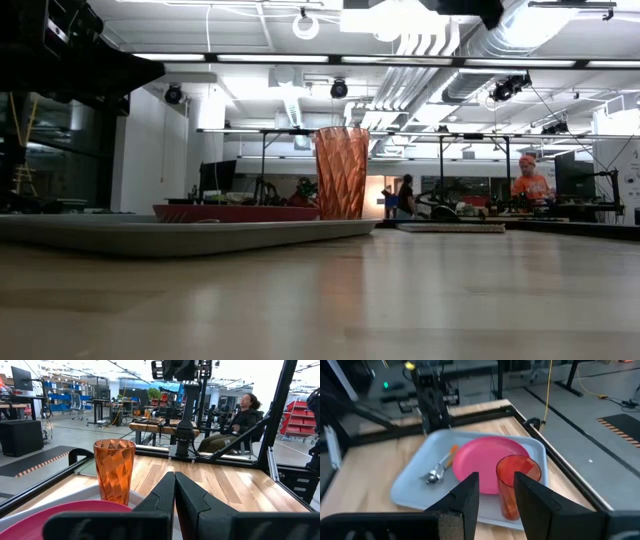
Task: Pick and place plate/cup/fork/spoon on tray
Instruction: Return to Home Position
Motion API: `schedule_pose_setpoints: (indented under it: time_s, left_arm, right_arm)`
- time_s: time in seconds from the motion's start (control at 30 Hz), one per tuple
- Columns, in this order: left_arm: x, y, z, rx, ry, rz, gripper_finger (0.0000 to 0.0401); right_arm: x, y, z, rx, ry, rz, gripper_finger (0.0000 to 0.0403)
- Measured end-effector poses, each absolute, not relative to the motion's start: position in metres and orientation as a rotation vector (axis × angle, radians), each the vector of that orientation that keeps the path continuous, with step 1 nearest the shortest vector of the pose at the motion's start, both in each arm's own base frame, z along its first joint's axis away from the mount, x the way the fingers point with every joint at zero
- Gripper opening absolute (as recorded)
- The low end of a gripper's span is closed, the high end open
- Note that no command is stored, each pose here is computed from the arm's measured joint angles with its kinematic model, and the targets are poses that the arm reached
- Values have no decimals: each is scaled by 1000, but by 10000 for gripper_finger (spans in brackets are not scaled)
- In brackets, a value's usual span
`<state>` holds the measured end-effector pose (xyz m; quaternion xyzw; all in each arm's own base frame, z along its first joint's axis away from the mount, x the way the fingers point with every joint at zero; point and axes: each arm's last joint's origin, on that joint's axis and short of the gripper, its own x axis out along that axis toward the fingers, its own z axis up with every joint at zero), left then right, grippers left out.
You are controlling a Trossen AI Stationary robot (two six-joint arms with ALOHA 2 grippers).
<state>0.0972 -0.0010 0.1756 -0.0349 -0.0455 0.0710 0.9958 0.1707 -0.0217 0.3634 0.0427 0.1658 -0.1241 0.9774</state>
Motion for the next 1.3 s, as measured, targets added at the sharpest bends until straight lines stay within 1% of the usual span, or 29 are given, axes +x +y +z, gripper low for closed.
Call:
schedule_pose_setpoints:
  time_s: [0.17, 0.37, 0.57, 0.7, 0.83, 1.03, 1.17, 1.3]
  left_arm:
    - [97, -1, 176, -70, -91, 142, 3]
    - [97, -1, 176, -71, -91, 142, 3]
    - [97, -1, 176, -70, -91, 142, 3]
    - [97, -1, 176, -70, -91, 142, 3]
    - [97, -1, 176, -70, -91, 142, 3]
    - [97, -1, 176, -71, -91, 142, 3]
    - [97, -1, 176, -70, -91, 142, 3]
    - [97, -1, 176, -70, -91, 142, 3]
  right_arm:
    - [149, -19, 346, 153, 234, -219, 115]
    - [144, -18, 321, 180, 164, -212, 115]
    - [144, -18, 294, 187, 194, -225, 115]
    - [141, -18, 286, 220, 201, -229, 115]
    - [135, -14, 280, 238, 184, -209, 115]
    - [126, -7, 253, 248, 145, -198, 115]
    - [117, -5, 246, 247, 80, -227, 115]
    - [105, -5, 253, 233, 6, -249, 115]
